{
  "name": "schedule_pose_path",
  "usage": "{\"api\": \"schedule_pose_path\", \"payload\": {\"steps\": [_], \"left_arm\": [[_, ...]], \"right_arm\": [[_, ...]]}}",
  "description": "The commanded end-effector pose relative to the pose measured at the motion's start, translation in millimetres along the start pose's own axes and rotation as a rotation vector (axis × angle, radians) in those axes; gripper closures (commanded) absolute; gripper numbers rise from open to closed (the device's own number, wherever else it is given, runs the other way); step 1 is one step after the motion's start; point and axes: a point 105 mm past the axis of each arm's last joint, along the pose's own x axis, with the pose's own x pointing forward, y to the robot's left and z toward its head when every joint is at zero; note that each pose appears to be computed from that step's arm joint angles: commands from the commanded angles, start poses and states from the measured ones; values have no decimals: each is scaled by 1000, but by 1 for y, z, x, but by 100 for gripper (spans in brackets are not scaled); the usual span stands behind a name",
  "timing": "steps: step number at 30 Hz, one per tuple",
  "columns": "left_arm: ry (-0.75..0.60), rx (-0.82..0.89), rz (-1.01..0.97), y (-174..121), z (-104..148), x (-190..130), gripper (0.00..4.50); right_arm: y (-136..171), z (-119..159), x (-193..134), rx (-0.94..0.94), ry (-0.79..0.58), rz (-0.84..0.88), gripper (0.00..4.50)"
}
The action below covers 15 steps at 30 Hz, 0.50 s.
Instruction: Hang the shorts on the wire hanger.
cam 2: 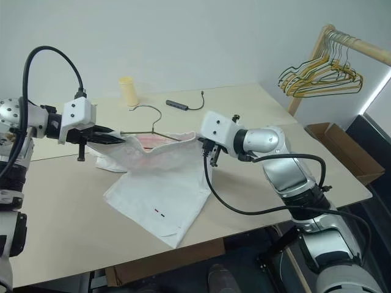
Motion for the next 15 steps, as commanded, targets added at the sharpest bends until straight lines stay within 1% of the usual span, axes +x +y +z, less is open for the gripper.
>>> {"api": "schedule_pose_path", "payload": {"steps": [1, 7, 10, 14, 15], "left_arm": [[-34, 67, 23, 6, 16, -7, 450], [-41, 70, 38, 6, 17, -7, 450], [-107, 51, 35, 5, 25, -10, 450], [-91, 65, 20, 3, 25, -12, 450], [-90, 64, 20, 3, 24, -12, 450]], "right_arm": [[-9, 20, 2, -89, -39, -28, 446], [-2, 25, 4, -72, -52, 23, 446], [5, 24, 4, -123, -44, 57, 446], [2, 19, 8, -115, -30, 34, 346], [3, 18, 8, -102, -39, 44, 307]]}}
